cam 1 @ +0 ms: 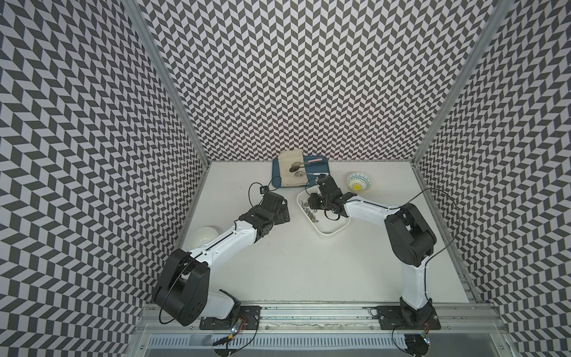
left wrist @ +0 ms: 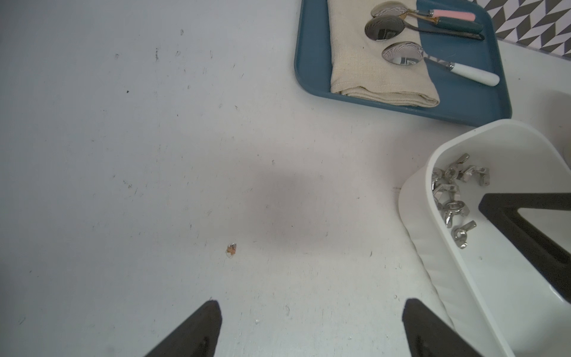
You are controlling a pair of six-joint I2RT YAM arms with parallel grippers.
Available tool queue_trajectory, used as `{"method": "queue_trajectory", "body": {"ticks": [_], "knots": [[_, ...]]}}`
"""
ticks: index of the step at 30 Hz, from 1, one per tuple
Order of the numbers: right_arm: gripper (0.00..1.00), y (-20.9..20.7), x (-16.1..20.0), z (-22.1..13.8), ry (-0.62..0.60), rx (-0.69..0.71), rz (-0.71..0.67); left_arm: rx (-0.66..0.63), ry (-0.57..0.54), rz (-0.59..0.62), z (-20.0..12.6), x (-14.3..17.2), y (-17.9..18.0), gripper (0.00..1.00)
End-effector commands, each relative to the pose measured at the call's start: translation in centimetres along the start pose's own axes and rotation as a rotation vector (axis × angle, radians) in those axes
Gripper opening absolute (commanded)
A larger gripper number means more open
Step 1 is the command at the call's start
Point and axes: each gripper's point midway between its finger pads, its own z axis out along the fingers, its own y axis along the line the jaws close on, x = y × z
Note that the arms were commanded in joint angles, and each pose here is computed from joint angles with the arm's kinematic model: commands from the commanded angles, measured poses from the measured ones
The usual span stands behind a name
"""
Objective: Take out the wing nut from the storage box
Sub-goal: Pick up the wing nut from the storage box.
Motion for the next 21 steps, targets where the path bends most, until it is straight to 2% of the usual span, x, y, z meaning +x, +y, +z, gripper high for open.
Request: {"method": "queue_trajectory", "body": {"ticks": [1, 14, 21], "knots": [[0.32, -0.8, 0.5, 0.7, 0.016, 0.040, 0.053, 0.014, -0.002, -0.006, -0.9, 0.0, -0.1, 0.95], [0.34, -2.5, 2.2, 1.3, 0.057, 0.110, 0.097, 0.002, 0.001, 0.014, -1.2, -0.1, 0.2, 0.96], [0.31, -3.5, 2.1, 2.1, 0.057, 0.128, 0.110, 0.004, -0.005, 0.014, -1.6, -0.3, 0.2, 0.96]]}}
